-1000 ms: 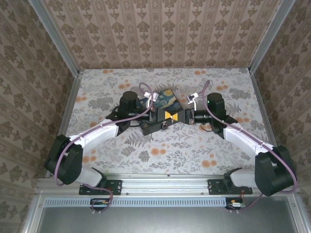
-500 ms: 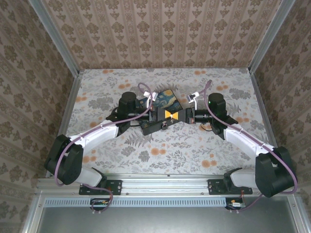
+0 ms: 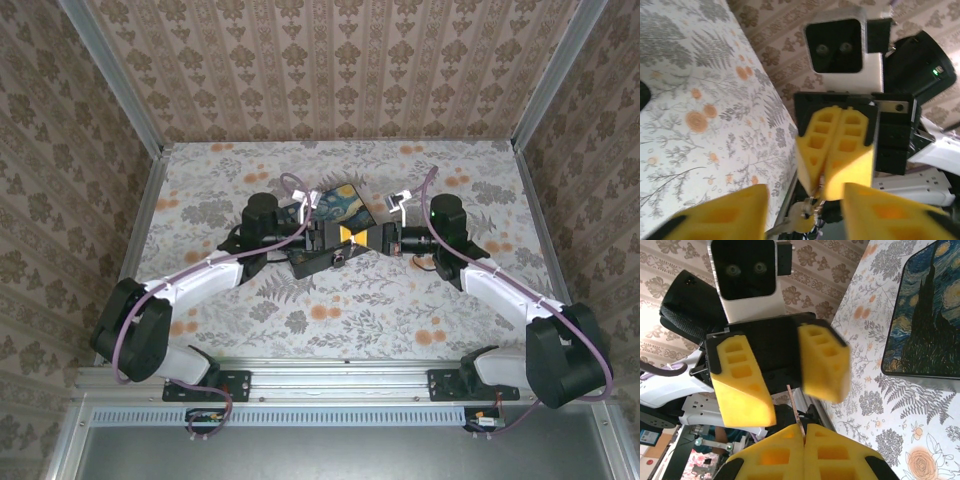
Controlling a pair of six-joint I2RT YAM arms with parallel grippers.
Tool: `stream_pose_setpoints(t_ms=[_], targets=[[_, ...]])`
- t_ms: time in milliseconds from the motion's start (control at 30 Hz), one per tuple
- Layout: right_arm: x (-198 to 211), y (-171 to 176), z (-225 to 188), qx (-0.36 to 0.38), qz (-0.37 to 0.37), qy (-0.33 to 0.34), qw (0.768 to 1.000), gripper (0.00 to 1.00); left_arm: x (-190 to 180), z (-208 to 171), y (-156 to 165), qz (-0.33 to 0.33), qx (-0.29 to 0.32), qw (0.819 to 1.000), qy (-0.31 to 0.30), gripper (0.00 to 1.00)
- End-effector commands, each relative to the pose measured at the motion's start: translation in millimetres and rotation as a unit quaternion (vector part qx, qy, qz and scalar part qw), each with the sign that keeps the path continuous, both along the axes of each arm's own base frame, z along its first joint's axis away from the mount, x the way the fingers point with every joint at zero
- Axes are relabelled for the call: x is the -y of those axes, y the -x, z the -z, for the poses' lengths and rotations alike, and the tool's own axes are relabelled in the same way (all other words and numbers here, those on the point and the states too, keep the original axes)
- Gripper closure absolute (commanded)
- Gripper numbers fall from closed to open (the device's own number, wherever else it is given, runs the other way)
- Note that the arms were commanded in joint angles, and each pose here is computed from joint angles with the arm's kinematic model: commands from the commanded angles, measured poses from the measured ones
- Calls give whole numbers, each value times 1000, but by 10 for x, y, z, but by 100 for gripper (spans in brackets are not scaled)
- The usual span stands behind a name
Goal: Unlock the padlock with the key
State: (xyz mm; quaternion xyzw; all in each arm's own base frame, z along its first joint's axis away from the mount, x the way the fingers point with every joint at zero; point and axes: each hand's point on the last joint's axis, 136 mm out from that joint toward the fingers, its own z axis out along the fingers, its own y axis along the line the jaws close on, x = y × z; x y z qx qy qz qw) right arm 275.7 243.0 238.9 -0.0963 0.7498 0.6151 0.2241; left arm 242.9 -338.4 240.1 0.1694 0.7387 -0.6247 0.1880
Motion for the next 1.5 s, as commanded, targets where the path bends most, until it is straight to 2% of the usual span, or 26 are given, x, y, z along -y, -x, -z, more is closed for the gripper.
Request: stream_pose_setpoints(t_ms=[0, 67, 167, 233, 333, 500, 667, 733, 900, 1067, 1267, 1467], targets=[[59, -67, 138, -14, 13, 40, 999, 100, -232, 145, -144, -60, -1, 997, -42, 40], [131, -75, 229, -26, 20, 55, 998, 100, -387, 259, -209, -96, -1, 992, -84, 37], [273, -137, 351, -50, 47, 74, 995, 100, -631, 484, -265, -155, 9, 971, -180, 36], [402, -197, 478, -73, 77, 101, 989, 100, -771, 661, -242, -198, 16, 946, -257, 35], [653, -274, 703, -114, 127, 160, 972, 100, -908, 933, -80, -260, 32, 892, -368, 33], [954, -439, 714, -129, 193, 200, 952, 100, -789, 1226, 106, -323, 38, 839, -436, 33], [1077, -539, 500, -104, 222, 203, 948, 100, -398, 1307, 66, -361, 94, 791, -484, 32], [1097, -553, 470, -100, 222, 204, 948, 100, -252, 1414, 24, -368, 90, 782, -496, 31], [1149, -546, 437, -94, 227, 191, 950, 100, -219, 1639, -47, -425, 59, 724, -540, 30], [1218, -529, 388, -86, 230, 188, 951, 100, -106, 1812, -108, -433, 36, 712, -551, 31], [1494, -598, 434, -115, 273, 177, 939, 100, -77, 1997, -305, -443, 14, 713, -544, 34], [1475, -653, 520, -127, 270, 158, 941, 100, -37, 2029, -468, -439, 15, 723, -534, 36]])
